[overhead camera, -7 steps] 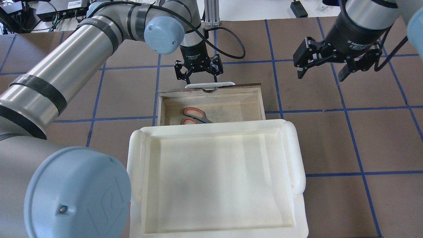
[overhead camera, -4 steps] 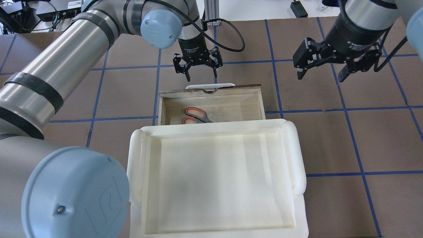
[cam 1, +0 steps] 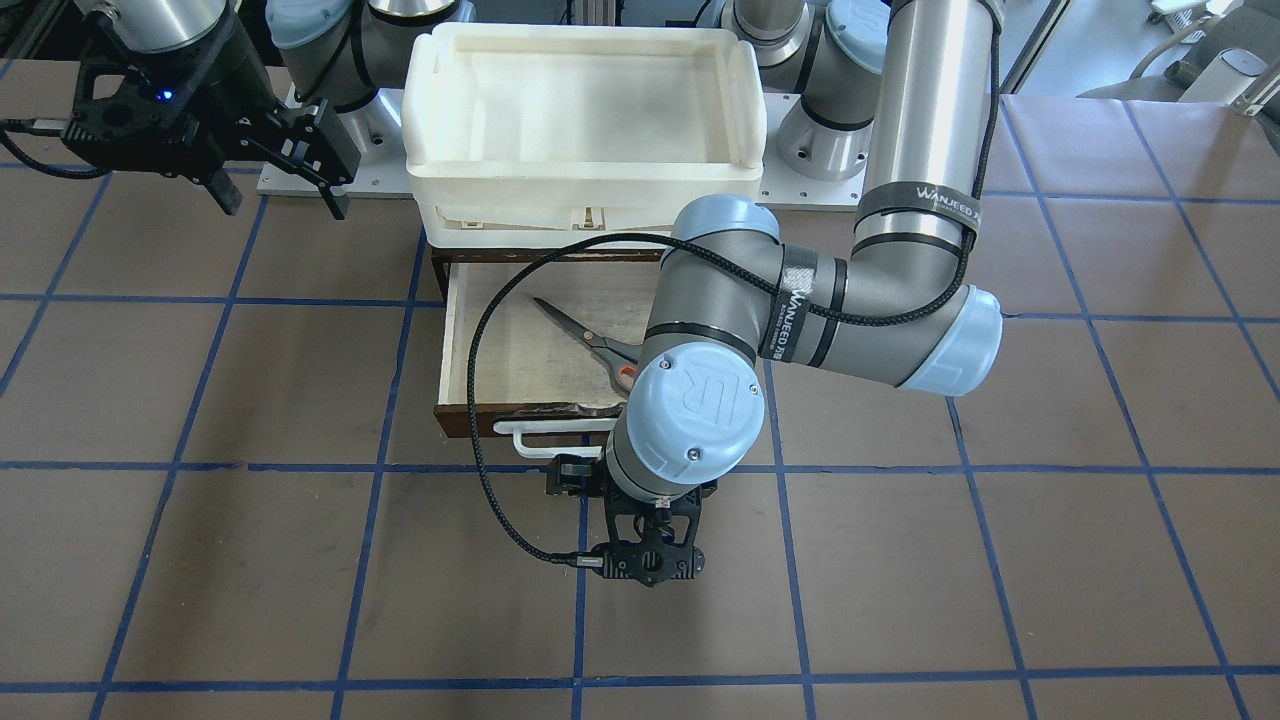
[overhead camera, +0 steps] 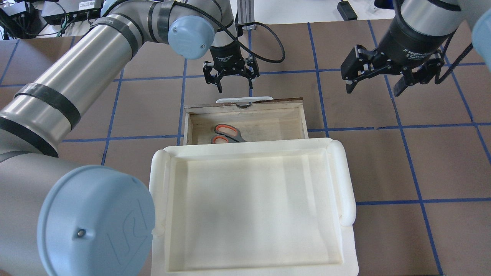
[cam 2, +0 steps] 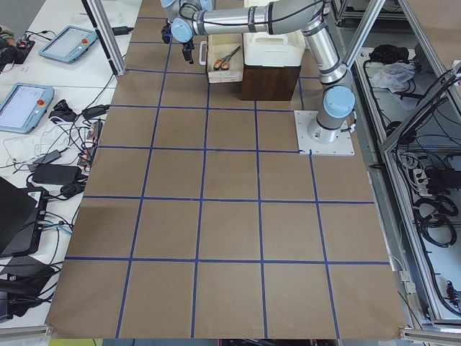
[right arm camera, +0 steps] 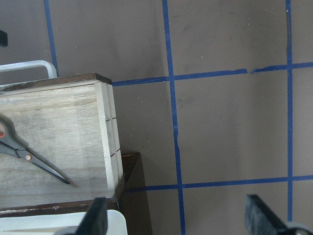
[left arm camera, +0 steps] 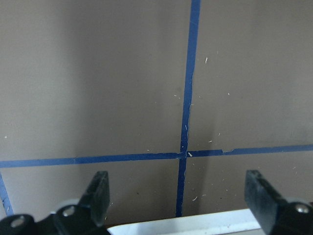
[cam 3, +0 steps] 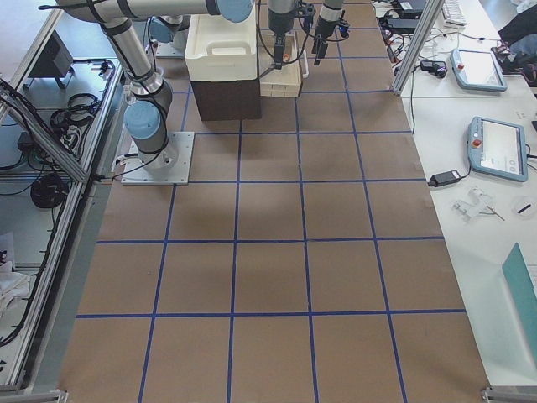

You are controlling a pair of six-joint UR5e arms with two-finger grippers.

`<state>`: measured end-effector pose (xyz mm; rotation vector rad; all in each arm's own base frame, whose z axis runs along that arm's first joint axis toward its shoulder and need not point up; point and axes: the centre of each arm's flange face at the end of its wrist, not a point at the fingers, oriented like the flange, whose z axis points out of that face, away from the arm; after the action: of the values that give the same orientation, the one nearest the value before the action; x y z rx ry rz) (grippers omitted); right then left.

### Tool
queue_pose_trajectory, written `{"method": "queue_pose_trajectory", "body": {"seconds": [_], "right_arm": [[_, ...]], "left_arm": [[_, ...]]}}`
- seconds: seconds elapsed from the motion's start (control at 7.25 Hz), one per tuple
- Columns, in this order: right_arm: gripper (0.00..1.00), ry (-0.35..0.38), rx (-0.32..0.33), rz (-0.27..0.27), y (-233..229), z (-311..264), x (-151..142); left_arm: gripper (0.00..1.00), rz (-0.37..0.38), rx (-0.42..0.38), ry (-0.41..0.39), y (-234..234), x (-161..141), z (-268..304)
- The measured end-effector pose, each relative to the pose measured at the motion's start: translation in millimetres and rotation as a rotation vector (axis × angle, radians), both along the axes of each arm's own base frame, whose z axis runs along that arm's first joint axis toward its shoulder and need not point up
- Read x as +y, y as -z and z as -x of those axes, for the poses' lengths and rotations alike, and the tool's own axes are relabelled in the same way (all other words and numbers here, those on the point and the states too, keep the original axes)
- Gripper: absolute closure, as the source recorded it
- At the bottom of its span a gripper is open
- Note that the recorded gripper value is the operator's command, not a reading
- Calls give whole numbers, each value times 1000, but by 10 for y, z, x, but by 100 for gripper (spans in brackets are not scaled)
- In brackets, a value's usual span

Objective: Put scissors in drawer and close it
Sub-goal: 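Lower the left gripper to the drawer handle and push the drawer inward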

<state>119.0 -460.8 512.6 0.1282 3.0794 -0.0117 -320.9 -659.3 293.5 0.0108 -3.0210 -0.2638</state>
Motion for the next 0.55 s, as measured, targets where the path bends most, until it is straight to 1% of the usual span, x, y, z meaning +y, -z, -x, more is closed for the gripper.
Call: {"method": "queue_pose_trajectory", "body": {"seconds": [0.41, 0.55], "right_arm": [[0, 0, 1, -10, 49, 1, 24], [0, 1, 2, -14, 68, 5, 31]], "left_arm": [[0, -37, -21, 14, 236, 113, 35], [0, -43, -23, 17, 251, 141, 44]]}}
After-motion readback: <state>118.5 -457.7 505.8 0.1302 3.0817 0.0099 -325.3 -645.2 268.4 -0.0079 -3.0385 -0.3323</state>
